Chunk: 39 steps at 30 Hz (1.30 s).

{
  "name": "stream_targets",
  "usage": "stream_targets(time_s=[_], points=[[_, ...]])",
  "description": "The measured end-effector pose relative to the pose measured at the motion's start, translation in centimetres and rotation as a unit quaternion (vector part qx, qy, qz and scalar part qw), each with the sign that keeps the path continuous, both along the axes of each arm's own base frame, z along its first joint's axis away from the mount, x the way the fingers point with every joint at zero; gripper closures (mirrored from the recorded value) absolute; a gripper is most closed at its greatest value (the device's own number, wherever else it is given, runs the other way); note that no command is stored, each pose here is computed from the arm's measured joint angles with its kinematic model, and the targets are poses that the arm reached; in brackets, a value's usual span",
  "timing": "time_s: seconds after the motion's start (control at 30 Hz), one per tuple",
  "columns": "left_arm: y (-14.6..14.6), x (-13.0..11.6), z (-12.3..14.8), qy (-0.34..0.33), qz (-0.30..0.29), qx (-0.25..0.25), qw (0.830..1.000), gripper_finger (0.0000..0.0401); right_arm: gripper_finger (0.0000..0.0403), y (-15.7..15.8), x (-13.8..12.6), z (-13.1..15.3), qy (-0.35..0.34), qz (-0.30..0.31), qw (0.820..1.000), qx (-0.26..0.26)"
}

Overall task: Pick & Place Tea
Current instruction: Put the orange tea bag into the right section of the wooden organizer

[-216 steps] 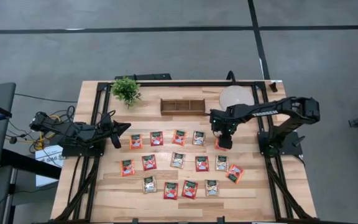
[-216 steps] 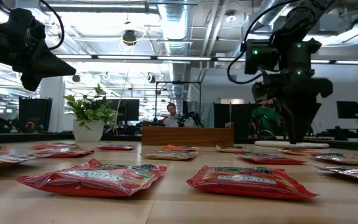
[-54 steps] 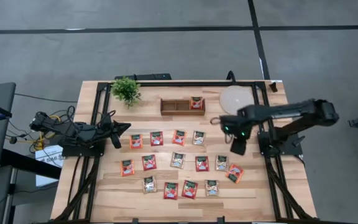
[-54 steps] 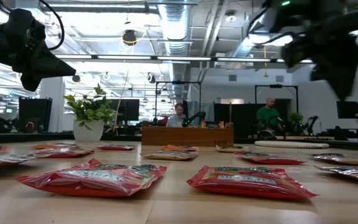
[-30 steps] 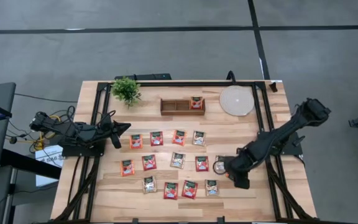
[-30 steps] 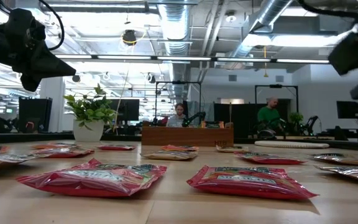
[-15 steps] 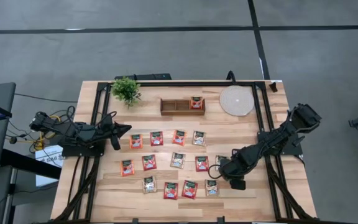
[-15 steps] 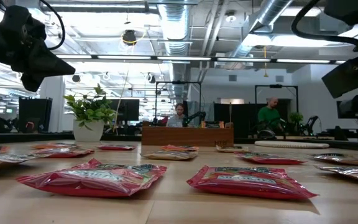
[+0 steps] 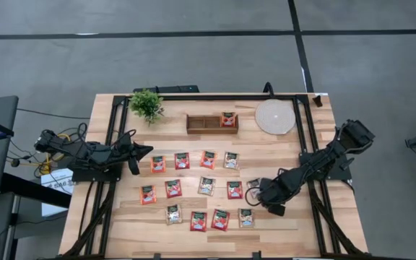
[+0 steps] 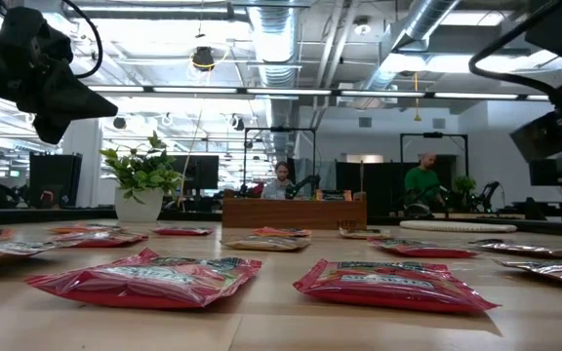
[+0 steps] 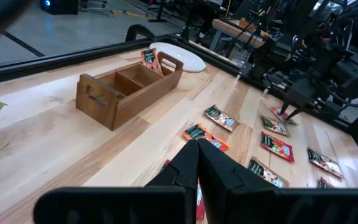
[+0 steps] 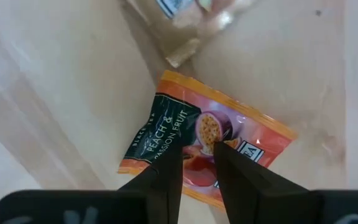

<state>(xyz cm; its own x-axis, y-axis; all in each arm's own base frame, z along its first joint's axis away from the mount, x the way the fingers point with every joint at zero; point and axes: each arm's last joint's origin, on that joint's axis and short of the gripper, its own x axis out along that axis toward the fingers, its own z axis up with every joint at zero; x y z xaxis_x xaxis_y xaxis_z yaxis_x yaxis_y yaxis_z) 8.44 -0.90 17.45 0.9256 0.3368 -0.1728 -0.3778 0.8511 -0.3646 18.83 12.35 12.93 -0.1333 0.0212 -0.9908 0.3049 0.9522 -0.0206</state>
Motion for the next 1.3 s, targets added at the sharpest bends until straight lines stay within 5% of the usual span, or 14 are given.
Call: stream_targets(time_s=[0.57, 0.93, 1.13, 1.3], points=[[0.0, 0.0, 0.0, 0.0, -0.005, -0.001, 1.0, 0.0401, 0.0319, -0.8, -1.0, -0.5, 0.048, -0.191, 0.98, -0.041], [0.0, 0.0, 0.0, 0.0, -0.005, -0.001, 1.0, 0.0401, 0.0319, -2.0, -0.8, -0.5, 0.057, -0.4, 0.91, -0.096], [0.0, 0.0, 0.0, 0.001, -0.005, -0.001, 1.0, 0.0401, 0.0319, -2.8, -0.8, -0.5, 0.064, -0.473, 0.87, -0.126], [0.0, 0.0, 0.0, 0.0, -0.005, -0.001, 1.0, 0.0401, 0.0319, -3.2, -0.7, -0.2, 0.061, -0.502, 0.854, -0.123]])
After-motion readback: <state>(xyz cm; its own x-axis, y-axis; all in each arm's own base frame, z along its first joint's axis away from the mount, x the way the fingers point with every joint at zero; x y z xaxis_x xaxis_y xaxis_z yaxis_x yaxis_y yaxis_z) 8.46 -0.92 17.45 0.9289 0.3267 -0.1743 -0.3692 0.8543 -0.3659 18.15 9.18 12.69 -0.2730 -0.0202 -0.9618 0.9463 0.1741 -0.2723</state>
